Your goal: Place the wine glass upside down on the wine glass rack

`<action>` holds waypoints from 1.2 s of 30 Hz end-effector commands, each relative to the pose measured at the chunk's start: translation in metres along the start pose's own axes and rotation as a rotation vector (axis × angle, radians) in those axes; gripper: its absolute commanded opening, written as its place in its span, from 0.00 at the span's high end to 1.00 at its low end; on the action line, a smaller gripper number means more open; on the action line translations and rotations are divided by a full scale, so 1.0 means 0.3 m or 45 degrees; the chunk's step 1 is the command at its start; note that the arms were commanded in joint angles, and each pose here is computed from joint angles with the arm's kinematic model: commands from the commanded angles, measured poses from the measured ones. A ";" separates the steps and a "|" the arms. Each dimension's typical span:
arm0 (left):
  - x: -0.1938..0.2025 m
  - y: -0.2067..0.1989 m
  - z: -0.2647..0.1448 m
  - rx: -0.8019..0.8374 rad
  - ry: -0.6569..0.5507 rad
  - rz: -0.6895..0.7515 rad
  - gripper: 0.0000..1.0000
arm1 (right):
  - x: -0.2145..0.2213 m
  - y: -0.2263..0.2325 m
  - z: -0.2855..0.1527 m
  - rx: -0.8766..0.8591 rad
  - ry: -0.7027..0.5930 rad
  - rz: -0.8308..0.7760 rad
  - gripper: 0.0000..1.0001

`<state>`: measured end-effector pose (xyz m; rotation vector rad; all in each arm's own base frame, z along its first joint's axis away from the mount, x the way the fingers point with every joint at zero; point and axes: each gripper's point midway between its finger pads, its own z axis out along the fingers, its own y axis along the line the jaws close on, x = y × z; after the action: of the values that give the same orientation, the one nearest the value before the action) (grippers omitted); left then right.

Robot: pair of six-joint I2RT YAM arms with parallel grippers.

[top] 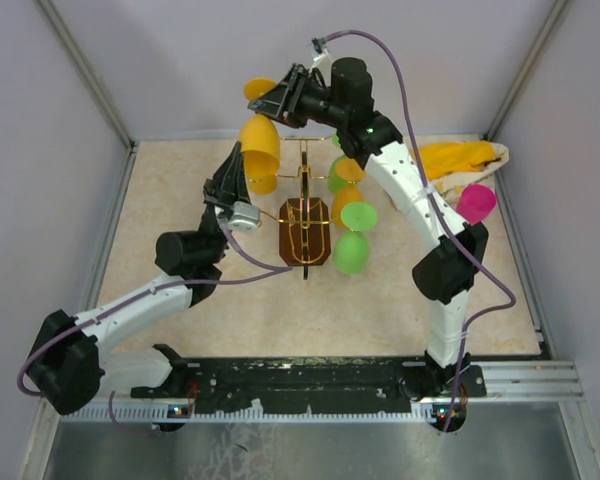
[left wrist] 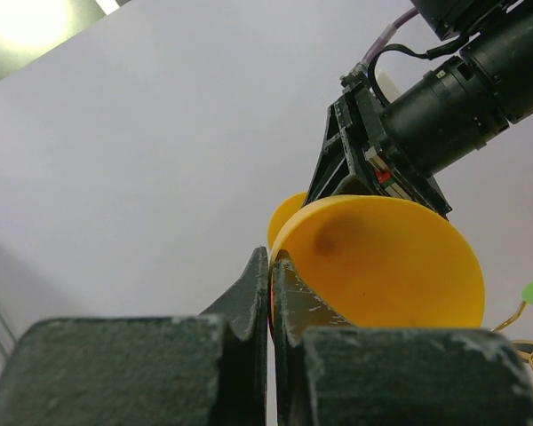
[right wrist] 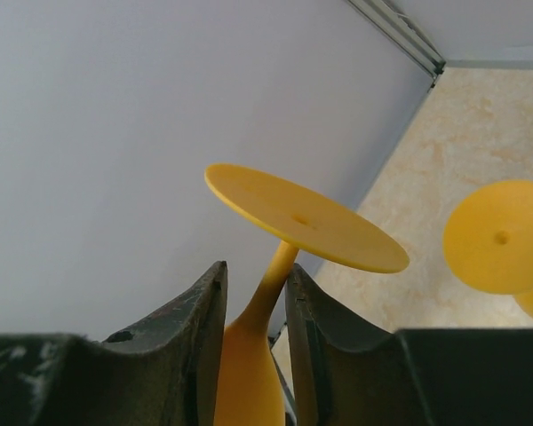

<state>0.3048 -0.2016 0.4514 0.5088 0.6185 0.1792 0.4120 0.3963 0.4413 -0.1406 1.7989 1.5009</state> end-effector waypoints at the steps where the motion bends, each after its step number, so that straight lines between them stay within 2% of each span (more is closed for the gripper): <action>1: -0.052 0.007 0.010 -0.008 -0.087 -0.016 1.00 | -0.008 0.079 -0.013 -0.080 0.018 -0.057 0.72; 6: -0.036 0.001 0.012 -0.014 -0.067 -0.015 1.00 | -0.016 0.087 -0.021 -0.079 0.014 -0.087 0.88; 10: -0.028 -0.008 0.015 -0.002 -0.050 -0.021 1.00 | -0.024 0.095 -0.025 -0.078 0.004 -0.103 0.91; 12: -0.024 -0.023 0.016 0.021 -0.038 -0.032 1.00 | -0.030 0.100 -0.027 -0.082 -0.005 -0.110 0.91; 15: -0.019 -0.045 0.015 0.040 -0.027 -0.053 1.00 | -0.037 0.110 -0.027 -0.090 -0.012 -0.113 0.82; 18: -0.015 -0.057 0.018 0.039 -0.019 -0.061 1.00 | -0.032 0.111 -0.027 -0.093 0.000 -0.110 0.78; 30: 0.027 -0.095 0.035 0.000 0.014 -0.033 1.00 | -0.023 0.112 -0.050 -0.072 0.004 -0.108 0.73; 32: 0.031 -0.105 0.034 0.004 0.018 -0.033 1.00 | -0.025 0.115 -0.052 -0.073 0.002 -0.111 0.76; 36: 0.032 -0.106 0.031 0.003 0.024 -0.024 1.00 | -0.027 0.117 -0.051 -0.078 0.000 -0.116 0.90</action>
<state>0.3162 -0.2239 0.4339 0.5087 0.6342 0.1817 0.4278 0.3814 0.4393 -0.0919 1.8122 1.4086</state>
